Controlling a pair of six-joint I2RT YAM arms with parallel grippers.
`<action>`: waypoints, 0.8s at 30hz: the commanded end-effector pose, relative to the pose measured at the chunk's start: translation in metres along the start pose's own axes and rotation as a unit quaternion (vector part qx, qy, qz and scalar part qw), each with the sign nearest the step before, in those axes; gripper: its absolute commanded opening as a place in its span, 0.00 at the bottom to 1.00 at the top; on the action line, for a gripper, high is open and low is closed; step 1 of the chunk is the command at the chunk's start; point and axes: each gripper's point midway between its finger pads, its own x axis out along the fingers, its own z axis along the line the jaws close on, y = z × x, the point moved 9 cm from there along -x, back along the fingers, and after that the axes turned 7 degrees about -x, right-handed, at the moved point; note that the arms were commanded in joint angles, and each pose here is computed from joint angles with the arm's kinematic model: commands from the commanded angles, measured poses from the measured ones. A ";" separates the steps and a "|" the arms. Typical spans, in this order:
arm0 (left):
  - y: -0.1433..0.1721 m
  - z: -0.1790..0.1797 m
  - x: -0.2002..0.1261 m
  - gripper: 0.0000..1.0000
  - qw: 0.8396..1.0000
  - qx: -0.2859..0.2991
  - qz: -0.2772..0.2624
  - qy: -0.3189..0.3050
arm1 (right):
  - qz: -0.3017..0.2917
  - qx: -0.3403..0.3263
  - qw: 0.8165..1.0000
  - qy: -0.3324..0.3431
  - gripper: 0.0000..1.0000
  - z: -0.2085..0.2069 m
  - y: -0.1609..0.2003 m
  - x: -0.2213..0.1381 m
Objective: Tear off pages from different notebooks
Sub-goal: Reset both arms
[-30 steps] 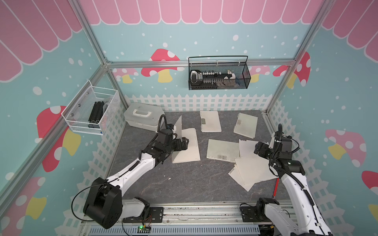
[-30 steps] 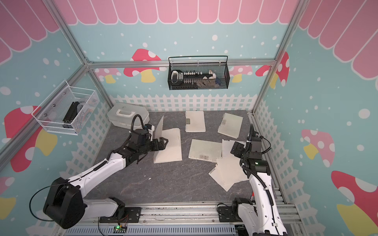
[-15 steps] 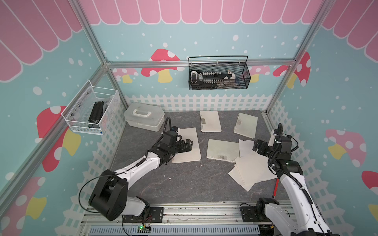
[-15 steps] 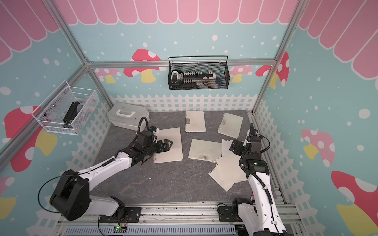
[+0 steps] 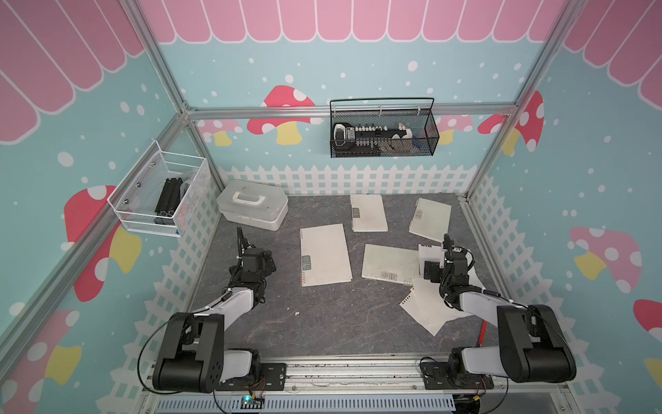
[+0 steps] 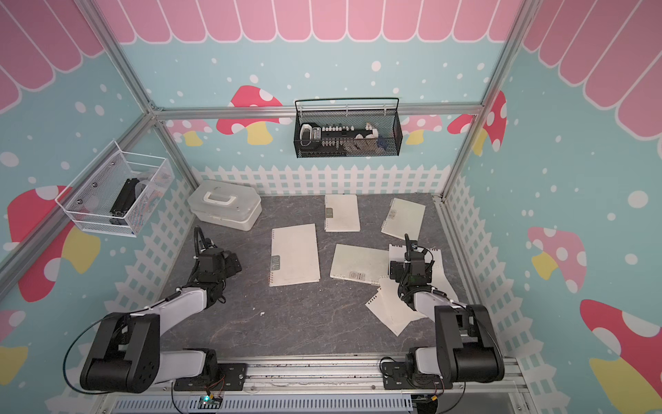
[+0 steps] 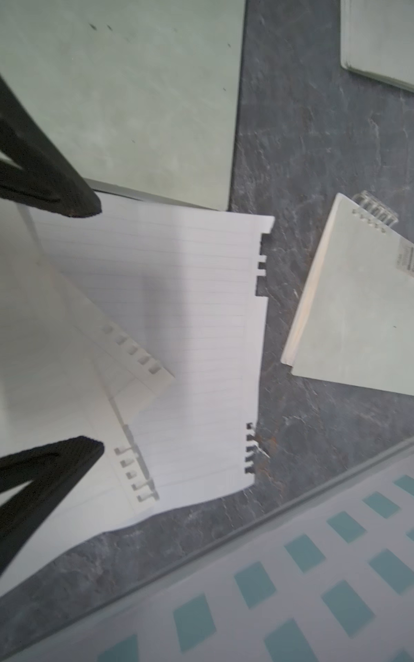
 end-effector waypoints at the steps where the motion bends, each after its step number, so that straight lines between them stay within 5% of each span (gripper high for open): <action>1: -0.039 -0.024 0.003 0.99 0.986 0.014 -0.117 0.114 | -0.112 0.001 0.990 0.083 0.98 -0.009 -0.036 0.010; 5: -0.033 -0.036 0.016 0.99 0.982 0.052 -0.102 0.150 | -0.145 -0.006 0.985 0.089 0.98 -0.003 -0.026 -0.001; 8: -0.016 -0.025 0.010 0.99 0.972 0.030 -0.162 0.169 | -0.180 -0.011 0.979 0.094 0.98 0.000 -0.016 -0.001; 12: -0.015 -0.039 0.010 0.99 0.967 0.070 -0.147 0.194 | -0.156 -0.006 0.984 0.090 0.98 -0.001 -0.017 0.001; 24: -0.016 -0.036 0.012 0.99 0.974 0.060 -0.139 0.168 | -0.158 -0.001 0.984 0.087 0.98 -0.003 -0.017 0.001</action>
